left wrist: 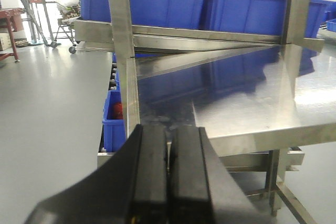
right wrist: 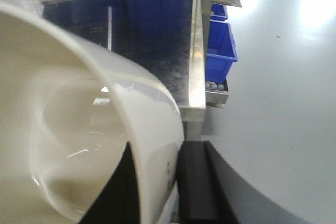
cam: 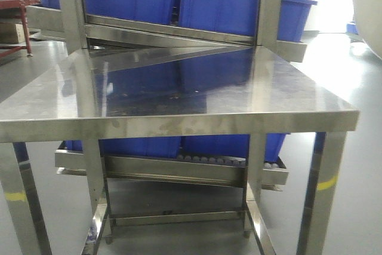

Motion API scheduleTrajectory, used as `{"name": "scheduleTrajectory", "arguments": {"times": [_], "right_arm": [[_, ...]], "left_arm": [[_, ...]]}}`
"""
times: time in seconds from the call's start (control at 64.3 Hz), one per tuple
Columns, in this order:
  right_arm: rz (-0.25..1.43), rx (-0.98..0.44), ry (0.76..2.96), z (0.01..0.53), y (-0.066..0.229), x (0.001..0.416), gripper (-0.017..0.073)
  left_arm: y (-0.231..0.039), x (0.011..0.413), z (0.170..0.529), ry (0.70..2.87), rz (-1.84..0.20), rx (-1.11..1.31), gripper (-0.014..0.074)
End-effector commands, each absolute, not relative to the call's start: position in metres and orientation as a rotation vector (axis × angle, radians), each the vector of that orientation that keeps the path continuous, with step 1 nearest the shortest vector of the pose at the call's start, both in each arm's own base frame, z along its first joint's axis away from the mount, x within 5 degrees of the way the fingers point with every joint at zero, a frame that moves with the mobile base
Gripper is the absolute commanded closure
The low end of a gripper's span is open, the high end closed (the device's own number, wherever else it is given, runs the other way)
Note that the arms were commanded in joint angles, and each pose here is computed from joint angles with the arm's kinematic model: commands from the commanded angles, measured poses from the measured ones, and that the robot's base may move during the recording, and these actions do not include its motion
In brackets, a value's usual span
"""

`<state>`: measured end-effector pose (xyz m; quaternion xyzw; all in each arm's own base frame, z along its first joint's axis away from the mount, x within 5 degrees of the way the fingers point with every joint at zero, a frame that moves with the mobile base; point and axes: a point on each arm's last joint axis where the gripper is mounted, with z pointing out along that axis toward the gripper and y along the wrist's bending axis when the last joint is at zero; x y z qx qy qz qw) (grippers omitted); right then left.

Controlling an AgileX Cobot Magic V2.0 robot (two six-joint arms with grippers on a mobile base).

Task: Move white bin to right shelf second layer
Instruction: 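Turn the base toward the crate racks, holding the bin in the right gripper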

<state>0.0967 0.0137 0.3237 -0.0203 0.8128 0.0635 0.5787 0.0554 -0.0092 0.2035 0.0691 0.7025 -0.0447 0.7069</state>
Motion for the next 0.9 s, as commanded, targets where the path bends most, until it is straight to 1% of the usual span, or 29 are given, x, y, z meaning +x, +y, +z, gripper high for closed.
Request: {"name": "scheduleTrajectory", "arguments": {"times": [0.0,0.886], "right_arm": [[0.160,-0.049,1.773,0.3428,0.0144,0.0995,0.0526],[0.160,-0.049,1.773,0.3428,0.0144,0.0995,0.0526]], "left_arm": [[-0.0090,0.0558,0.1994,1.501,-0.107,0.139,0.0509],[-0.0090,0.0558,0.1994,1.501,-0.107,0.139,0.0509]]}}
